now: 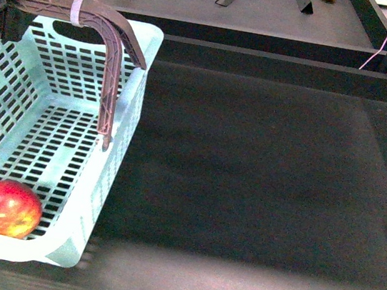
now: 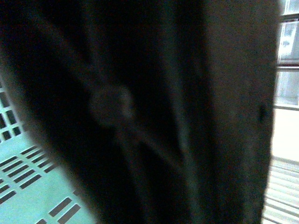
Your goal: Pick apple with right arm and hold basket with left
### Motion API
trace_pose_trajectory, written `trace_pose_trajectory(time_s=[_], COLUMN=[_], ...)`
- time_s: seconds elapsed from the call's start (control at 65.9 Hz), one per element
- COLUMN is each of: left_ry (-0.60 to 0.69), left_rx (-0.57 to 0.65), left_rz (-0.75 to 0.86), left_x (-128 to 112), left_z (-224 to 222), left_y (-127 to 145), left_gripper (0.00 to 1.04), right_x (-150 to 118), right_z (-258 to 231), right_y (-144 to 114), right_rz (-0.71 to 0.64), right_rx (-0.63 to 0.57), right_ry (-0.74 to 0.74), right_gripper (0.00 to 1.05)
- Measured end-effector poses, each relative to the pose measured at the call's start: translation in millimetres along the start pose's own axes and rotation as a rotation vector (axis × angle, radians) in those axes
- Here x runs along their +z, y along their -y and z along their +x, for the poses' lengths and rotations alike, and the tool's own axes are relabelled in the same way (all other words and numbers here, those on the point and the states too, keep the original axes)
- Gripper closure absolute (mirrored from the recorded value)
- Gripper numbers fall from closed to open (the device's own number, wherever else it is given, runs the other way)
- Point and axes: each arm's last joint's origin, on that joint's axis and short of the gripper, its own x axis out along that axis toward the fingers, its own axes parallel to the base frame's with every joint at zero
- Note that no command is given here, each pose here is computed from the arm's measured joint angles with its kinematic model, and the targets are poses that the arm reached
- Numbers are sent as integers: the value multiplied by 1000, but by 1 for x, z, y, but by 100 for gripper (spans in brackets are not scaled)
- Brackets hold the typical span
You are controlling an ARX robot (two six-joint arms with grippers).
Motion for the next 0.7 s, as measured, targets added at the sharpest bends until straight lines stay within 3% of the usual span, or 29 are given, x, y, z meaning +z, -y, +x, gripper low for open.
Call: trace_pose_trajectory(time_s=[0.167,0.562,0.698], left_ry=[-15,-20,0], left_rx=[59,53,55], left_rz=[17,2,3], left_x=[2,3,3], left_z=[14,14,9], left_y=[-16,-23,-24], left_gripper=[91,91,68], right_x=[0,0,0], right_z=[0,0,0], right_y=[0,0,0], right_rz=[0,0,0], right_rx=[0,0,0], right_ry=[0,0,0], right_gripper=[9,9,9])
